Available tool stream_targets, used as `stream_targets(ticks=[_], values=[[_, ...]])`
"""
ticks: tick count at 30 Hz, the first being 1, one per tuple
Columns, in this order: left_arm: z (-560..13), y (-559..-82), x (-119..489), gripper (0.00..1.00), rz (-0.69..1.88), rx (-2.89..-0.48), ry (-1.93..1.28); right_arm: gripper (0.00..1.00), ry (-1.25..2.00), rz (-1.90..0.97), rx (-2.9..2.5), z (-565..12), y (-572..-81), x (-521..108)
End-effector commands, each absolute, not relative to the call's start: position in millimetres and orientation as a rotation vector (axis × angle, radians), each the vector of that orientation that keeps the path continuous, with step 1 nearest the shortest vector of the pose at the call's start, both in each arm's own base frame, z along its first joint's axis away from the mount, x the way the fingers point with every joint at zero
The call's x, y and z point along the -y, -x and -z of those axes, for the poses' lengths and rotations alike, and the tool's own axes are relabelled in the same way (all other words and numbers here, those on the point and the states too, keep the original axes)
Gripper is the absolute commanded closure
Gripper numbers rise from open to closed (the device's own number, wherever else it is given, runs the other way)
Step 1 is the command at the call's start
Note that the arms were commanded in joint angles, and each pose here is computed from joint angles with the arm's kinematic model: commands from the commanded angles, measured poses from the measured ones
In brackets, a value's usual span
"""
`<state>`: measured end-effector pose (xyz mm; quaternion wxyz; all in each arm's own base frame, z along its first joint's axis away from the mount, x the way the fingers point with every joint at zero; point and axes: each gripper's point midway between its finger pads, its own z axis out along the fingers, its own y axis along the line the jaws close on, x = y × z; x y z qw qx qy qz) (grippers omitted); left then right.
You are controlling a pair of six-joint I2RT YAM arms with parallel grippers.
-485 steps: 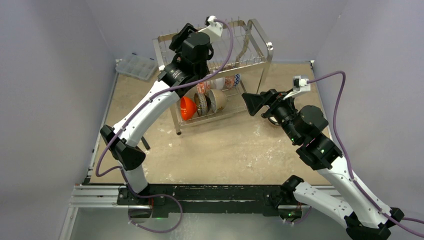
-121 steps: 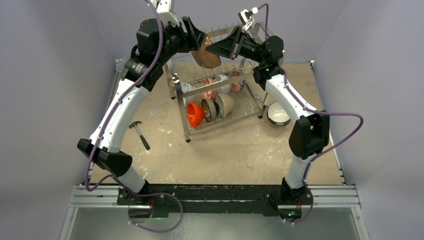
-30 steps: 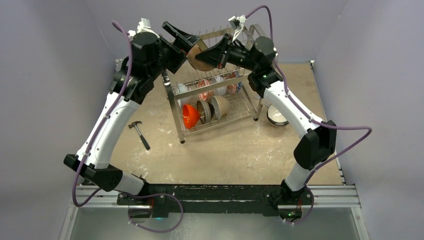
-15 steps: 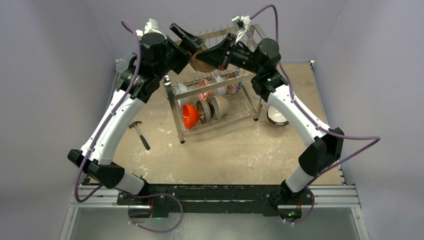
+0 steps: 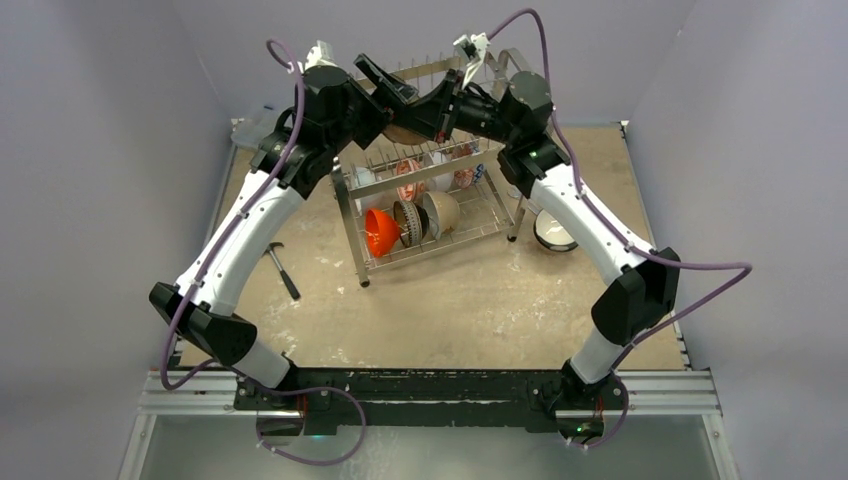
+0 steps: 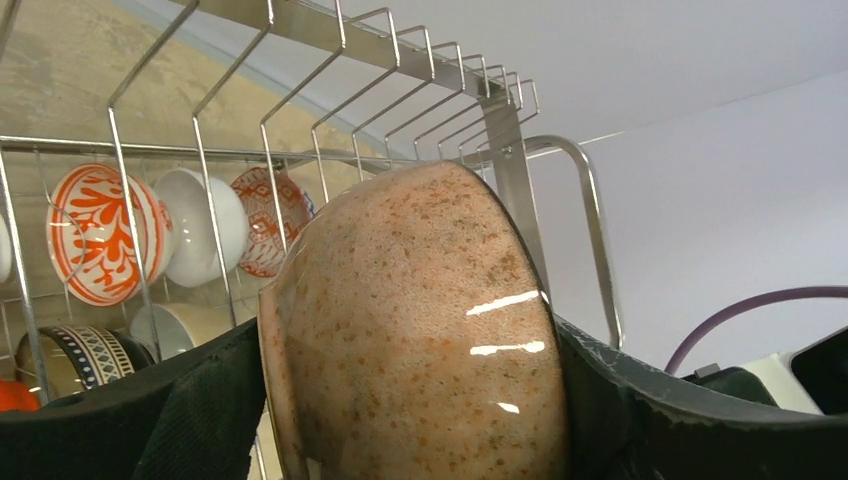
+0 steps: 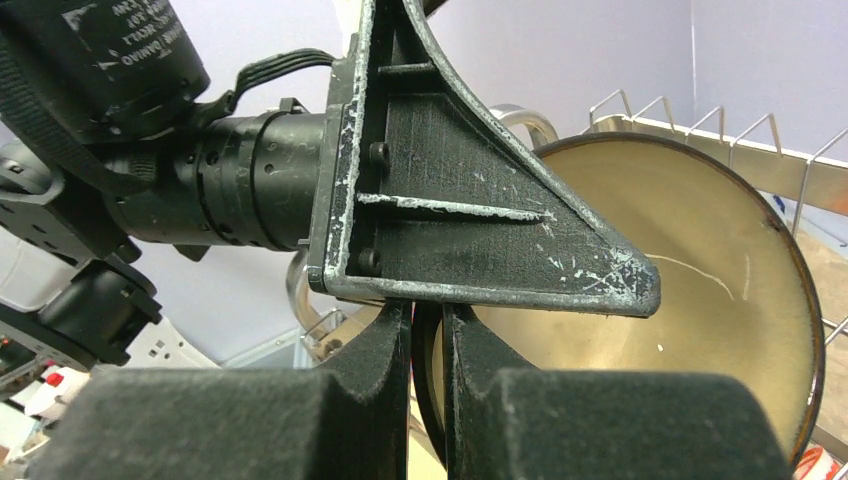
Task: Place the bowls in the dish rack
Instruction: Turn the bowl upside down on the dish rack.
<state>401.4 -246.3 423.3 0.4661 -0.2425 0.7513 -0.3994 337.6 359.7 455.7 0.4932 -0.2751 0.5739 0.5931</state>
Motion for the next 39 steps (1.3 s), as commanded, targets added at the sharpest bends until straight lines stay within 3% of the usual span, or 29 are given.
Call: stream_targets(ticks=[1,4,8,19,24,35,39], values=[[-394.1,-403.3,254.8,0.21,0.954,-1.938,0.571,1.0,0.835,-1.436,-1.141,-518.6,-300.7,-361.4],[-396.8,-404.6,253.5,0.38,0.95,-1.922,0.56,1.0,0.823,-1.435,-1.157,-514.1,-304.3,-362.5],[-398.1,-407.1,247.9,0.58,0.916,-1.901,0.565,0.92,0.803,-1.433,-1.183,-506.0,-307.0,-362.3],[-407.5,-419.1,209.9,0.68,0.724,-1.807,0.613,0.41,0.728,-1.345,-1.226,-504.5,-302.3,-342.5],[-425.7,-419.9,192.2,0.75,0.628,-1.752,0.591,0.27,0.658,-1.252,-1.239,-507.9,-301.6,-323.8],[-453.4,-422.4,169.6,1.0,0.423,-1.696,0.43,0.22,0.514,-1.115,-1.319,-503.0,-303.3,-292.2],[-456.8,-423.1,161.5,1.0,0.301,-1.701,0.338,0.21,0.48,-1.092,-1.384,-488.1,-305.2,-285.4]])
